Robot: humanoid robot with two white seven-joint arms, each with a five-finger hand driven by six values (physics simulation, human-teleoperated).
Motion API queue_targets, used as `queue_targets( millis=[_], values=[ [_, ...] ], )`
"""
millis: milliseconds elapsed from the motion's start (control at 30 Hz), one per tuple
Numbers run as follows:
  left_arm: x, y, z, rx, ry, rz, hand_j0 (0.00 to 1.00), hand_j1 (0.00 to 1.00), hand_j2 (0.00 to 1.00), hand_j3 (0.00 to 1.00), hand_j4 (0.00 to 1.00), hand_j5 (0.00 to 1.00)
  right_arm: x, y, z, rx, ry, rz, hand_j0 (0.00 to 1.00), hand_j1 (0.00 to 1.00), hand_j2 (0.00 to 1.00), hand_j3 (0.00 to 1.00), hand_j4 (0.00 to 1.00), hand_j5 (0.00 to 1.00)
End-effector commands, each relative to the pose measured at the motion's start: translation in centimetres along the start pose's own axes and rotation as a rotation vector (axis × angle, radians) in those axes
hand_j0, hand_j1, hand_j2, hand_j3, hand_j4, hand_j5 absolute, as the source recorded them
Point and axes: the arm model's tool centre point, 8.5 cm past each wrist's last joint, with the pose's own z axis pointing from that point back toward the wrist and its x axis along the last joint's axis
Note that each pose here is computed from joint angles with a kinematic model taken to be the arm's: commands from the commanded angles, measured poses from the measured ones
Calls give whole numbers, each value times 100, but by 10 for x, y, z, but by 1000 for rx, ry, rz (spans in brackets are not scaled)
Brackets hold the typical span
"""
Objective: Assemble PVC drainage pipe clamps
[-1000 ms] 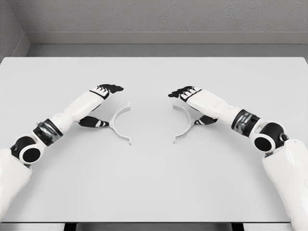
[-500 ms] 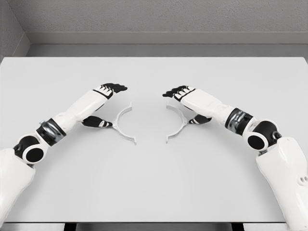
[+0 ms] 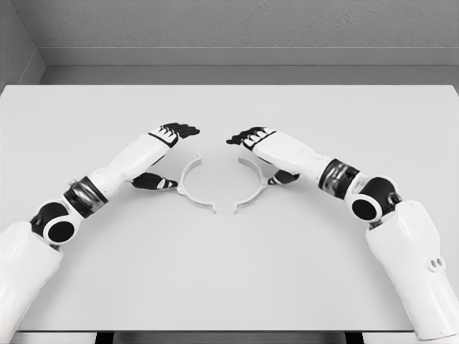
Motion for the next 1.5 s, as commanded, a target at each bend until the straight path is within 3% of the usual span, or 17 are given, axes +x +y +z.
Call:
queue_targets(
  millis=[0, 133, 333, 467, 600, 767, 867, 1467],
  values=[
    [4, -1, -4, 11, -9, 11, 100, 100, 100, 100, 100, 100, 5, 3, -5, 4, -8, -12, 100, 100, 100, 100, 100, 100],
    [4, -1, -4, 6, -8, 0, 100, 100, 100, 100, 100, 100, 9, 3, -8, 0, -17, -17, 100, 100, 100, 100, 100, 100],
    [-10, 14, 7, 21, 27, -17, 100, 100, 100, 100, 100, 100, 7, 2, -8, 2, -8, -17, 100, 100, 100, 100, 100, 100],
    [-15, 10, 10, 9, 42, -13, 100, 100, 100, 100, 100, 100, -20, -23, 12, -62, 68, -13, 100, 100, 100, 100, 100, 100],
    [-14, 6, 11, -2, 44, -16, 100, 100, 100, 100, 100, 100, -48, -75, 73, -202, 166, 70, 100, 100, 100, 100, 100, 100],
    [-11, 2, 8, -3, 36, -9, 100, 100, 100, 100, 100, 100, -78, -81, 168, -280, 286, 134, 100, 100, 100, 100, 100, 100],
    [-9, 0, 6, -12, 30, -15, 100, 100, 100, 100, 100, 100, -92, -84, 196, -280, 355, 141, 100, 100, 100, 100, 100, 100],
    [-9, 0, 6, -12, 30, -15, 100, 100, 100, 100, 100, 100, -92, -84, 196, -280, 355, 141, 100, 100, 100, 100, 100, 100]
  ],
)
